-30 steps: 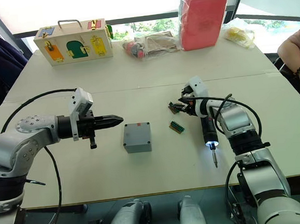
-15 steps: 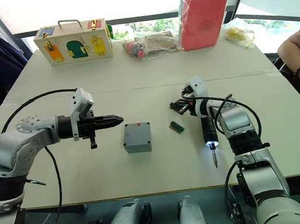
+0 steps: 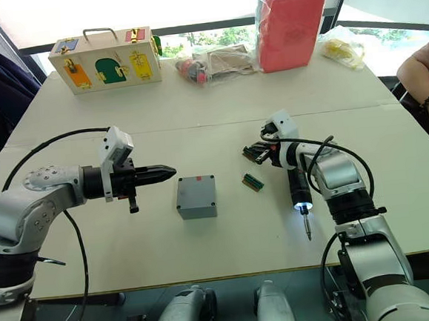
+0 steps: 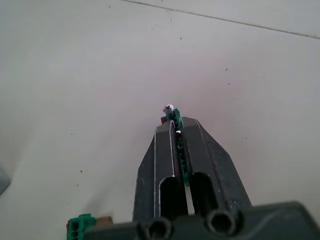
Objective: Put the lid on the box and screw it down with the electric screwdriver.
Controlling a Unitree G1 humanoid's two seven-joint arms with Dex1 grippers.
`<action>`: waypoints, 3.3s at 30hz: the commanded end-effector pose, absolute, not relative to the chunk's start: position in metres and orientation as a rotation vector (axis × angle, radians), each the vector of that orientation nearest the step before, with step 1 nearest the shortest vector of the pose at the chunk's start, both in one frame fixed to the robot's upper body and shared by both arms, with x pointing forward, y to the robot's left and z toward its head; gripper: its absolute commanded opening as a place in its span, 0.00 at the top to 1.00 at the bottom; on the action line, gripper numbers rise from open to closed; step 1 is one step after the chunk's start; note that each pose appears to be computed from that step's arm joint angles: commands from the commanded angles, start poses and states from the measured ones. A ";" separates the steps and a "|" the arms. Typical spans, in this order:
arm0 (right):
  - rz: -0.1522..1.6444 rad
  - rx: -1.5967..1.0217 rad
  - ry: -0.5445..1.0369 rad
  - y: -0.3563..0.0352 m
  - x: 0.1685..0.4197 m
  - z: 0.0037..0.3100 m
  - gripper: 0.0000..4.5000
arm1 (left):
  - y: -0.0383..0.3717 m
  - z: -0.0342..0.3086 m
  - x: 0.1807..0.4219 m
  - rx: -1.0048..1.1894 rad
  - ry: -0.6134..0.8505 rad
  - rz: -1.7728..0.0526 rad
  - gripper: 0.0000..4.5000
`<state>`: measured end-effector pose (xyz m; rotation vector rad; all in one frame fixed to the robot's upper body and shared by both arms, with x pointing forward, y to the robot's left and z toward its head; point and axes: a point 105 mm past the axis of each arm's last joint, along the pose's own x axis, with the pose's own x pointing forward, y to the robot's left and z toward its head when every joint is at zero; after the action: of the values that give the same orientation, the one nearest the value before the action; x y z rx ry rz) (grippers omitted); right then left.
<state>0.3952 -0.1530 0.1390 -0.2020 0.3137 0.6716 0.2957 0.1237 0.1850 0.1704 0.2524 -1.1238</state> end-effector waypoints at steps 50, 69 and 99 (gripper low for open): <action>1.026 -0.193 0.137 -0.065 0.311 0.161 0.98 | 0.140 0.170 0.266 0.207 0.376 -1.200 1.00; 1.021 -0.222 0.167 -0.067 0.313 0.149 0.93 | 0.138 0.172 0.269 0.209 0.363 -1.194 1.00; 0.495 -0.057 0.988 -0.234 0.293 0.184 0.00 | 0.070 0.192 0.263 0.441 0.124 -1.539 1.00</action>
<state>0.2950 -0.2391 0.1811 -0.0642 0.9772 0.4699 0.2642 0.0715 0.1880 0.4081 0.1556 -1.5282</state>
